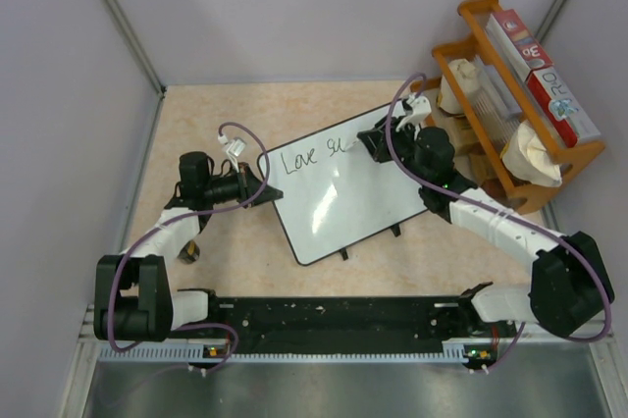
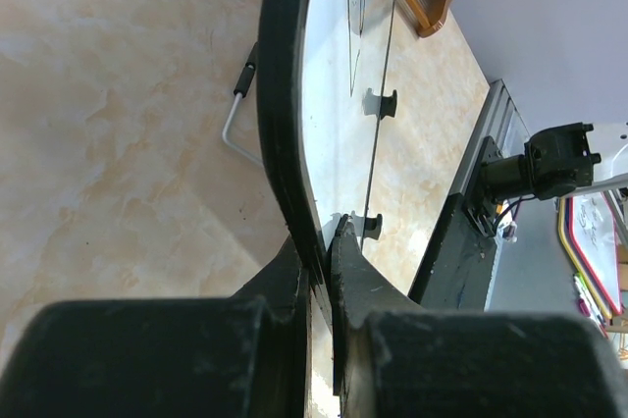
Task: Write a sentence on the whiteboard
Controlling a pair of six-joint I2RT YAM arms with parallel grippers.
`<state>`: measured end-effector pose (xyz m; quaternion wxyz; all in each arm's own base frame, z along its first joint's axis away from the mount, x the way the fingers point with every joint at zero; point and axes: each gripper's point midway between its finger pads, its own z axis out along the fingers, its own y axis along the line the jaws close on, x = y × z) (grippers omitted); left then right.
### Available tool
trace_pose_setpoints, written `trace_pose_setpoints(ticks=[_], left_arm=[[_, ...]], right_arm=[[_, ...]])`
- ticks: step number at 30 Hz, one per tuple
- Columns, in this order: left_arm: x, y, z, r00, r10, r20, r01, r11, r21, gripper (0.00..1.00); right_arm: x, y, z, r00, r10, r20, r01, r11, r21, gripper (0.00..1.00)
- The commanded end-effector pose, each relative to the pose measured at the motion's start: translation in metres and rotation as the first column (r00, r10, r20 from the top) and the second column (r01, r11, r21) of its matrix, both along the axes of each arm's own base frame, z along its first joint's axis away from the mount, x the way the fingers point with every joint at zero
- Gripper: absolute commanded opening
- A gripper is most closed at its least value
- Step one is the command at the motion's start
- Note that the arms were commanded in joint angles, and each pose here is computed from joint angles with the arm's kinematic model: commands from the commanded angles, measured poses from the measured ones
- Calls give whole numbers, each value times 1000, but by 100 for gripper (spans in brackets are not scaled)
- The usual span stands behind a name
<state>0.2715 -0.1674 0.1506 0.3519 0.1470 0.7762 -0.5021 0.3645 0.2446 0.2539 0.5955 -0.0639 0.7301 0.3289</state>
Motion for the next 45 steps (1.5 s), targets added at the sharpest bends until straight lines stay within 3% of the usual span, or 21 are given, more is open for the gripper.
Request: trace_pose_setpoints(ticks=[1, 8, 14, 45], left_arm=[[15, 6, -19, 982, -8, 189, -22, 987, 157, 0], [16, 6, -19, 982, -9, 189, -22, 987, 158, 0], [16, 6, -19, 982, -9, 188, -21, 987, 159, 0], [16, 5, -20, 983, -13, 186, -18, 987, 162, 0]], right_arm=[[-1, -6, 31, 998, -21, 63, 18, 999, 37, 0], [2, -9, 73, 989, -37, 145, 27, 997, 71, 0], [13, -10, 80, 987, -59, 150, 50, 997, 66, 0], [19, -12, 7, 998, -58, 11, 58, 998, -20, 0]])
